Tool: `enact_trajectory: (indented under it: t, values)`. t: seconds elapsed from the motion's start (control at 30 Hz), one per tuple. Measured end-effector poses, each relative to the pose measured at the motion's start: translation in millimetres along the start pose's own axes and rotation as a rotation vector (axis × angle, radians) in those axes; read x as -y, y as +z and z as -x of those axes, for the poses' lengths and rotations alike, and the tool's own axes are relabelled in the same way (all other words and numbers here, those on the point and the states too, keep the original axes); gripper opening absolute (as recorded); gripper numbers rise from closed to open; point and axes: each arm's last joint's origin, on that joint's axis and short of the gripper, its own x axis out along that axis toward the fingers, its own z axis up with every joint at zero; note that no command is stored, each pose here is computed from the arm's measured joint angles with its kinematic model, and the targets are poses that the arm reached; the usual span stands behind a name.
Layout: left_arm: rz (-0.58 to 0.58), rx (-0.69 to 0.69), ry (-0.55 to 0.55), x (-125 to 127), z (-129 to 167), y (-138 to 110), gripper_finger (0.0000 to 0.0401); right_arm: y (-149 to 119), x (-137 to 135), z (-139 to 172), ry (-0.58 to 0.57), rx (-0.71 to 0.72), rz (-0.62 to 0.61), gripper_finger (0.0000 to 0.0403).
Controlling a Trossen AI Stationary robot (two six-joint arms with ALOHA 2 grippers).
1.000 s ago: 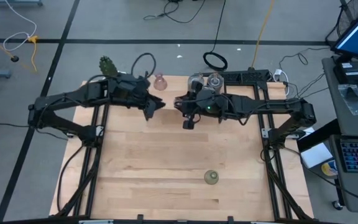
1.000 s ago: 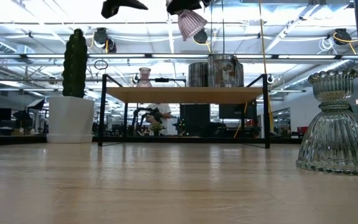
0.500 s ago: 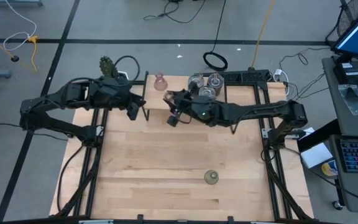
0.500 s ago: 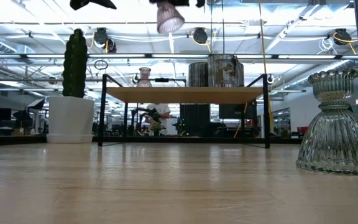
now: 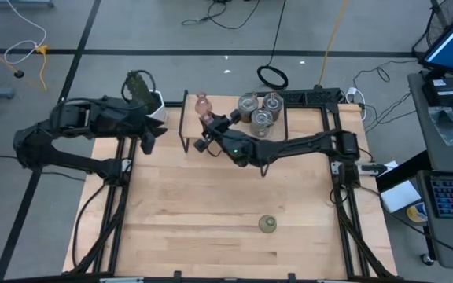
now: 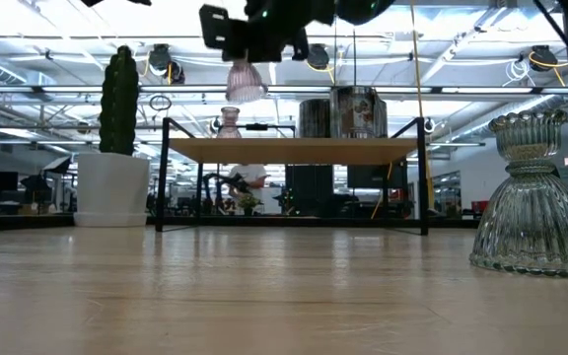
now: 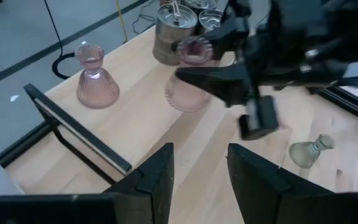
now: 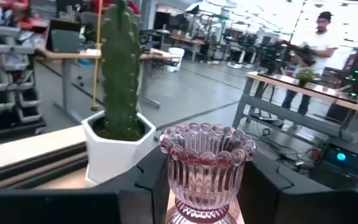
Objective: Pick & Place candle stick holders
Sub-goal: Put the purple glass candle holder on the shelf
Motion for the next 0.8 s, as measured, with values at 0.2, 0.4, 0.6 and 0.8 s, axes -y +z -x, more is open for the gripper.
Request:
enact_trajectory:
  t: [0.2,0.4,0.6,0.8]
  values:
    - [0.001,0.009,-0.003,-3.1,8.2,-2.6,0.0149,-21.0,-3.0,-13.2,-0.078,-0.02,0.004,0.0129]
    - [-0.008,-0.008,0.004,-3.4,7.2,-3.8,0.0142,-23.8,1.1,-17.5,-0.134,-0.029,-0.021,0.0129]
    - [-0.017,-0.007,0.004,-3.4,7.2,-3.7,0.0134,-38.3,3.1,-17.7,-0.138,-0.058,-0.074,0.0132]
    - [-0.03,-0.007,0.003,-3.3,7.1,-3.6,0.0131,-42.4,3.9,-17.8,-0.141,-0.067,-0.093,0.0131]
